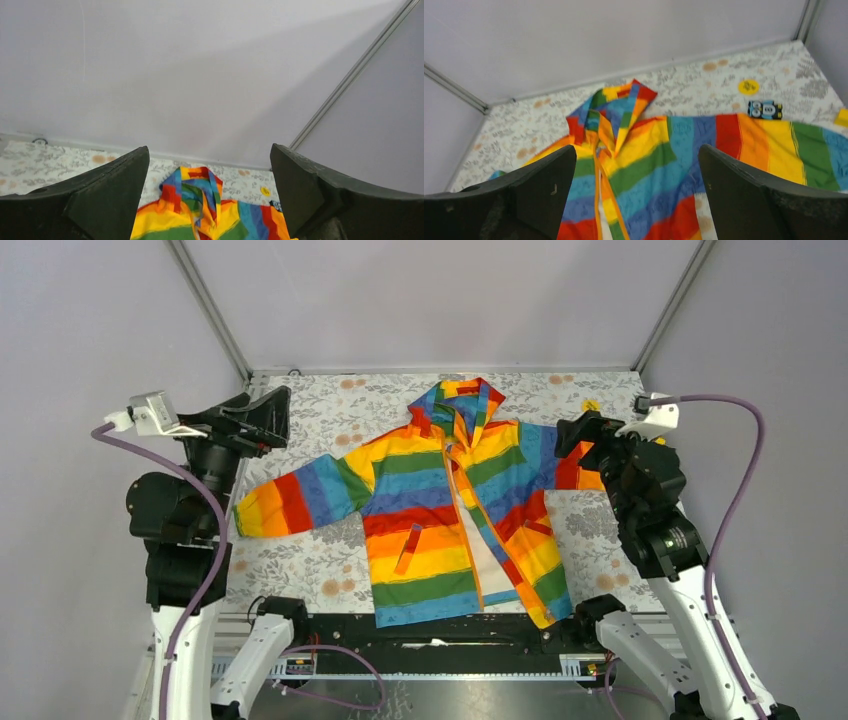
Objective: Zip up the jacket
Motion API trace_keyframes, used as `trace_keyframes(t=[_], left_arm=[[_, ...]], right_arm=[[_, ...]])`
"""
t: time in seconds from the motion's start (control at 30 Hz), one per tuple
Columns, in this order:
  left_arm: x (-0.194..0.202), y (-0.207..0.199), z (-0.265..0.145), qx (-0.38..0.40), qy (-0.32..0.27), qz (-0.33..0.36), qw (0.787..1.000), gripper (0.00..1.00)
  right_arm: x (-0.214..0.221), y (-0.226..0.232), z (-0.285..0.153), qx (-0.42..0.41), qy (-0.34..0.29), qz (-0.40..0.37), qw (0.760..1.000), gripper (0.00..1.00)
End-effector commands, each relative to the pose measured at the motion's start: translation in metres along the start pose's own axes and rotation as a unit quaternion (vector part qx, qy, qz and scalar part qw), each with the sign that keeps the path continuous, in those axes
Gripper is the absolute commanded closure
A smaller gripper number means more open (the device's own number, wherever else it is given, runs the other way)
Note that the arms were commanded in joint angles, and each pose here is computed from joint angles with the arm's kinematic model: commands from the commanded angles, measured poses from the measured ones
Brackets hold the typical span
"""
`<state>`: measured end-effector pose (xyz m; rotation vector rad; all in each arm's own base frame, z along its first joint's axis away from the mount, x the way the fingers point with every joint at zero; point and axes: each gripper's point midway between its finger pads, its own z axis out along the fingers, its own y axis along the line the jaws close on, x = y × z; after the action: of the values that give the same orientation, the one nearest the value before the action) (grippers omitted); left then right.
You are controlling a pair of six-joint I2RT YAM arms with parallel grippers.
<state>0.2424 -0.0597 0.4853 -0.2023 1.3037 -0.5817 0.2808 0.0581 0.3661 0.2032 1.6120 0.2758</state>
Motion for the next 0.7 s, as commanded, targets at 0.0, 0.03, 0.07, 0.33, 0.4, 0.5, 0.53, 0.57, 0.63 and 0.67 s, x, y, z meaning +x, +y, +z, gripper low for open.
trace_keyframes(t=[0.0,0.03,0.07,0.33,0.4,0.5,0.53,0.57,0.63,0.67], left_arm=[[0.029,0.018,0.017,-0.016,0.029,-0.005,0.999,0.01],[0.034,0.018,0.018,-0.012,0.038,-0.004,0.999,0.01],[0.040,0.018,0.018,-0.008,0.049,-0.004,0.999,0.01],[0.095,0.023,0.021,0.014,0.134,-0.036,0.990,0.01],[0.113,0.023,0.020,0.024,0.163,-0.053,0.985,0.01],[0.149,0.030,0.018,0.023,0.223,-0.077,0.971,0.01],[0.162,0.035,0.017,0.016,0.243,-0.086,0.966,0.01],[0.175,0.037,0.016,0.015,0.266,-0.100,0.959,0.01],[0.204,0.040,0.012,0.021,0.310,-0.131,0.941,0.01],[0.219,0.039,0.010,0.029,0.331,-0.150,0.931,0.01]], right_arm=[[0.010,-0.011,-0.004,0.027,0.014,0.019,0.999,0.02],[0.014,-0.012,-0.003,0.029,0.022,0.016,0.999,0.02],[0.019,-0.012,-0.002,0.030,0.029,0.017,0.999,0.02],[0.082,-0.002,0.005,-0.003,0.091,0.087,0.992,0.02],[0.103,-0.001,0.006,-0.012,0.110,0.096,0.989,0.02],[0.138,0.005,0.008,-0.035,0.173,0.081,0.981,0.02],[0.150,0.007,0.008,-0.040,0.199,0.079,0.976,0.02],[0.163,0.012,0.007,-0.054,0.229,0.076,0.969,0.02],[0.186,0.018,0.005,-0.073,0.285,0.068,0.953,0.01],[0.198,0.018,0.004,-0.075,0.310,0.063,0.945,0.05]])
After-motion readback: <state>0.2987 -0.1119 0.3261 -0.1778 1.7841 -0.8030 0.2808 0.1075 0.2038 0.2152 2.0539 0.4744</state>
